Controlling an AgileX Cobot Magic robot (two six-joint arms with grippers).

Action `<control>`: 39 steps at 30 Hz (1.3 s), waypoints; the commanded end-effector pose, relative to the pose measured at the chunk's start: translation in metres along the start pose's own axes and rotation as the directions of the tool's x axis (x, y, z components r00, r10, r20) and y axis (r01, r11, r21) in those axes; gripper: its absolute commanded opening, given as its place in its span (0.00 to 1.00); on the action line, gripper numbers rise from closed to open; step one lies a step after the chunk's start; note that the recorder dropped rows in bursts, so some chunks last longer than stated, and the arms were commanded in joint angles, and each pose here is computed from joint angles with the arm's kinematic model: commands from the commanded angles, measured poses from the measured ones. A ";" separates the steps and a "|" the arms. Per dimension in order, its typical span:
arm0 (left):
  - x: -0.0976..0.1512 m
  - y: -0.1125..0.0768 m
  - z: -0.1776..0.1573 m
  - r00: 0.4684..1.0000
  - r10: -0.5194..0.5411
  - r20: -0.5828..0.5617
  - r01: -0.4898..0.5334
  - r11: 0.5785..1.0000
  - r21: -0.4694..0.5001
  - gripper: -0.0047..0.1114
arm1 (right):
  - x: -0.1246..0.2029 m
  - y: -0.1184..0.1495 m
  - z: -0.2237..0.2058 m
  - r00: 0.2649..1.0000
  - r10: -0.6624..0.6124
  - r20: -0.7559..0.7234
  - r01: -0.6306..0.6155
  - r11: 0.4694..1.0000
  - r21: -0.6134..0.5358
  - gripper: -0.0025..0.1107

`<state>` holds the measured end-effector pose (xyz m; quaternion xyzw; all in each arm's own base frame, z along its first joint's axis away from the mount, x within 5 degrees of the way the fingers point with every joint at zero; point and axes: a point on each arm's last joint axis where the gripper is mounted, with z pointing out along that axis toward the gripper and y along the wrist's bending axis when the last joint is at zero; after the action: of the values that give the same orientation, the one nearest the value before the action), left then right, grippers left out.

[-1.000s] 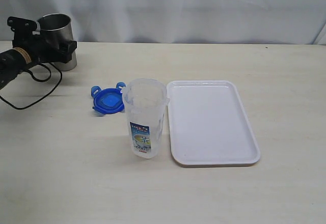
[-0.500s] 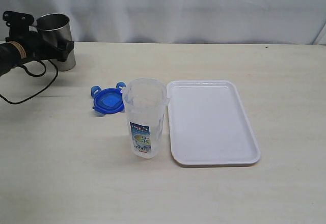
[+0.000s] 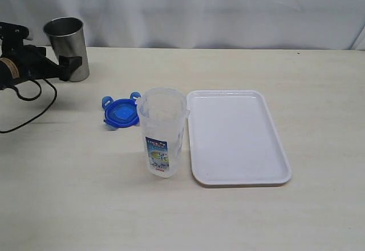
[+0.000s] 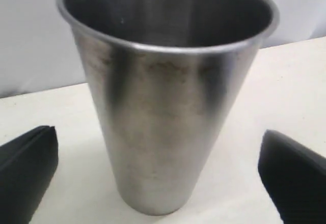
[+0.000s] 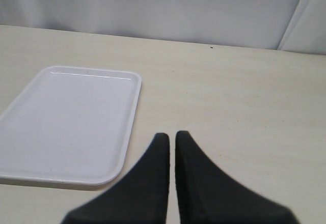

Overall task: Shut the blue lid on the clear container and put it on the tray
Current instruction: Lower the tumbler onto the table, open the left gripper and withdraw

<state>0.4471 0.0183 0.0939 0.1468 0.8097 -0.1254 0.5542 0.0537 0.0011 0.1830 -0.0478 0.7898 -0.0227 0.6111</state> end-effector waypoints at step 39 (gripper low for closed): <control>0.000 -0.010 -0.029 0.998 -0.055 -0.032 0.056 0.997 0.044 0.95 | 0.001 0.000 0.000 1.000 0.004 0.001 -0.004 1.000 0.002 0.06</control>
<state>0.4189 0.0205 0.1000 0.1343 0.8242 -0.1522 0.5287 0.0537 0.0011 0.1830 -0.0478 0.7898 -0.0227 0.6111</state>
